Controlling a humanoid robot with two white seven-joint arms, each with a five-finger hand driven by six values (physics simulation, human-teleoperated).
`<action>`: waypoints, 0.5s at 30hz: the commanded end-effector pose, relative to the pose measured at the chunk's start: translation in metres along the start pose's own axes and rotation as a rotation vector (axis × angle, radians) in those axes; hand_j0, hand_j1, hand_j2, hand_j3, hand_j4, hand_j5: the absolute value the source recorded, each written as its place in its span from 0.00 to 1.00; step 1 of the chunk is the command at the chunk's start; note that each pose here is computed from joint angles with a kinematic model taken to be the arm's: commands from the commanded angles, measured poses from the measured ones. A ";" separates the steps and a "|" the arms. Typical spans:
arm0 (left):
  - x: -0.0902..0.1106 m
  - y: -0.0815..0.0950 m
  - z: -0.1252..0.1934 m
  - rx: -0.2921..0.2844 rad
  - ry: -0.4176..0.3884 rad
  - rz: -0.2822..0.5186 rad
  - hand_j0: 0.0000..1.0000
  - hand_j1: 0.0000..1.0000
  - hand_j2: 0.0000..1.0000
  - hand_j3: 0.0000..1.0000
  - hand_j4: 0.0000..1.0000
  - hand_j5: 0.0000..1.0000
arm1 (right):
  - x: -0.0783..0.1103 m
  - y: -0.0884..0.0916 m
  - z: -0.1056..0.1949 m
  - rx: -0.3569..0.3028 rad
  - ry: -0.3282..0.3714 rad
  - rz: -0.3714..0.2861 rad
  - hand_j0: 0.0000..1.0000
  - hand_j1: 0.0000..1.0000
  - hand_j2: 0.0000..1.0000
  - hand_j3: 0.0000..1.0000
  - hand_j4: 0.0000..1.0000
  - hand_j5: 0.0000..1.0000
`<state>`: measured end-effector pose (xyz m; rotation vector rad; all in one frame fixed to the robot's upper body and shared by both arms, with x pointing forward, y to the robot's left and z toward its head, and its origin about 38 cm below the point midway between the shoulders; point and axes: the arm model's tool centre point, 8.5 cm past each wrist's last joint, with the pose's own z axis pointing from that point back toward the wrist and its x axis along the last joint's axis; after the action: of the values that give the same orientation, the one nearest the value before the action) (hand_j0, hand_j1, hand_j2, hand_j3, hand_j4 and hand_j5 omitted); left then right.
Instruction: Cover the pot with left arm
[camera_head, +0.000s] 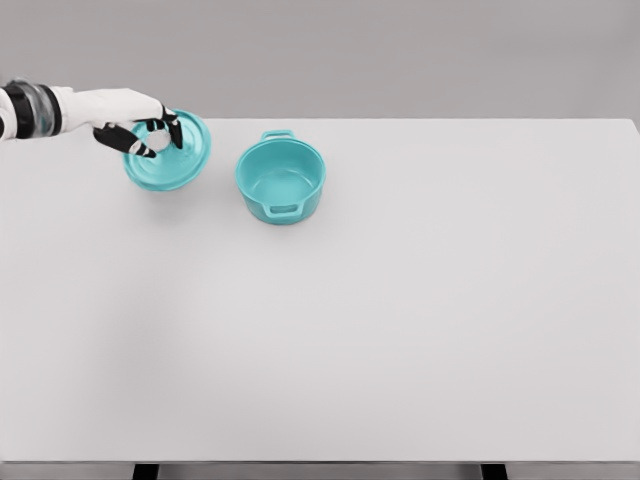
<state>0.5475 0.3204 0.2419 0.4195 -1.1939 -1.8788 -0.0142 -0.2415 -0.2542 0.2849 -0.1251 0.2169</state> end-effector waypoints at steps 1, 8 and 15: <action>0.012 0.008 -0.001 0.016 -0.033 -0.028 0.52 0.52 0.52 0.52 0.52 0.52 | 0.000 0.000 0.000 0.000 0.000 0.001 1.00 1.00 1.00 1.00 1.00 1.00; 0.039 0.008 -0.024 -0.012 -0.088 -0.078 0.52 0.52 0.52 0.52 0.52 0.52 | 0.000 0.000 0.000 0.000 0.001 0.000 1.00 1.00 1.00 1.00 1.00 1.00; 0.057 0.010 -0.033 -0.028 -0.120 -0.134 0.53 0.53 0.53 0.53 0.53 0.53 | 0.000 0.000 0.000 0.000 0.000 0.001 1.00 1.00 1.00 1.00 1.00 1.00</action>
<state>0.5438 0.2598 0.2489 0.3988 -1.2423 -2.0462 -0.0142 -0.2416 -0.2542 0.2848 -0.1252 0.2169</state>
